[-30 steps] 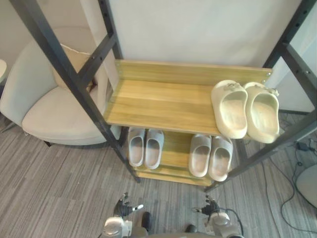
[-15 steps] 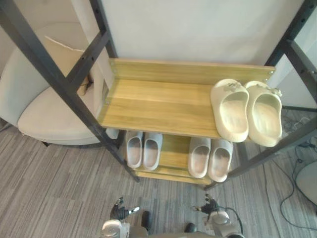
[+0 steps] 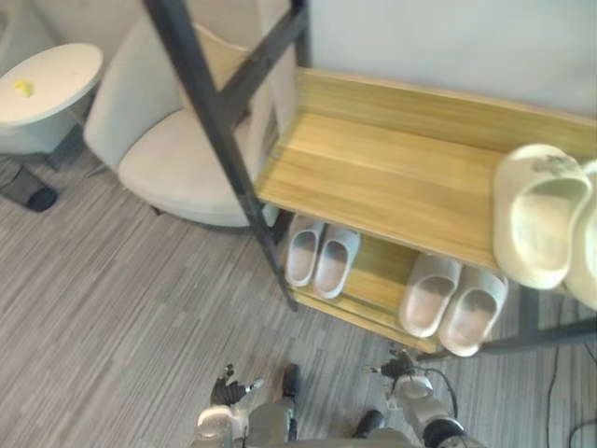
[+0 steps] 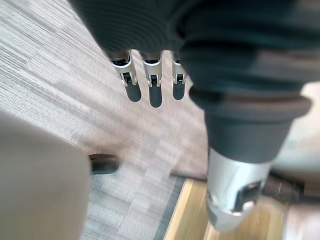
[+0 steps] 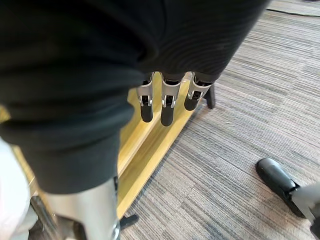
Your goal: Organize the slippers on the shoe rack
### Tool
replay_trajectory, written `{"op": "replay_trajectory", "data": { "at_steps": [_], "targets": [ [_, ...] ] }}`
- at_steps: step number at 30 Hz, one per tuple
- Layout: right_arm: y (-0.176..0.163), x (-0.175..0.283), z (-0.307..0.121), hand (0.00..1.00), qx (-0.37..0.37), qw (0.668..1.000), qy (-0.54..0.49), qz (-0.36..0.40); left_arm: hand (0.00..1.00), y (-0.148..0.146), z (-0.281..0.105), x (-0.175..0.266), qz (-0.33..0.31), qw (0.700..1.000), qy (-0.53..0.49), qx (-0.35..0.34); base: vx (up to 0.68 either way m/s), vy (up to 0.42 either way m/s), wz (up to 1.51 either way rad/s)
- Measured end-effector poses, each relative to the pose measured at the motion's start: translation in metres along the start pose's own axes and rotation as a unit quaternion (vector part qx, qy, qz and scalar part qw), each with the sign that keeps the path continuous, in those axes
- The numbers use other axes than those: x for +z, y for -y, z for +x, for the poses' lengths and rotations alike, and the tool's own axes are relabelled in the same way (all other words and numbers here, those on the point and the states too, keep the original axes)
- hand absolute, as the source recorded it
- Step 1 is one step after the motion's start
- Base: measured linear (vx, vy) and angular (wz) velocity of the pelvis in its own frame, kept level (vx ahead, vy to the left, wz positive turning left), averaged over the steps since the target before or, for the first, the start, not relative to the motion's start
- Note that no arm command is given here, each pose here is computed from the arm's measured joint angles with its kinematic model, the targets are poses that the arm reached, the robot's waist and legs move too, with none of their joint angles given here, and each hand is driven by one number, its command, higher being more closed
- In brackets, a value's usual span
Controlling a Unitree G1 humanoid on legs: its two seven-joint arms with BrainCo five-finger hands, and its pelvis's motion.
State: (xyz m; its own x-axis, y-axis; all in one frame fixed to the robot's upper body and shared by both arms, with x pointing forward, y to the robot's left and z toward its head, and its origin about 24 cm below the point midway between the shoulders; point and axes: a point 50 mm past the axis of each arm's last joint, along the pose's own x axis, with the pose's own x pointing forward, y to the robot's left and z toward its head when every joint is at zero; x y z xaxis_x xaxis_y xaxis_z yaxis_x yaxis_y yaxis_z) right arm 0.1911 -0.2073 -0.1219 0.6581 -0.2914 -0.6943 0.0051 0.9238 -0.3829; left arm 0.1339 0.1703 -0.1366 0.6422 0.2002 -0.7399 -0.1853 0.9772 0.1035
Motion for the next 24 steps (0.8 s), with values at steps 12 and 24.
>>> {"op": "replay_trajectory", "data": {
  "at_steps": [12,24],
  "targets": [
    [-0.017,-0.007,-0.004,0.0,0.017,1.0,-0.019,0.019,0.0,0.004,0.002,-0.005,0.045,0.999,-0.014,-0.011,-0.06,-0.002,0.18],
    [-0.031,-0.031,-0.014,0.0,0.049,0.997,-0.055,0.003,0.0,-0.013,0.006,-0.009,0.058,0.998,-0.031,0.016,0.03,-0.079,0.93]
  ]
}}
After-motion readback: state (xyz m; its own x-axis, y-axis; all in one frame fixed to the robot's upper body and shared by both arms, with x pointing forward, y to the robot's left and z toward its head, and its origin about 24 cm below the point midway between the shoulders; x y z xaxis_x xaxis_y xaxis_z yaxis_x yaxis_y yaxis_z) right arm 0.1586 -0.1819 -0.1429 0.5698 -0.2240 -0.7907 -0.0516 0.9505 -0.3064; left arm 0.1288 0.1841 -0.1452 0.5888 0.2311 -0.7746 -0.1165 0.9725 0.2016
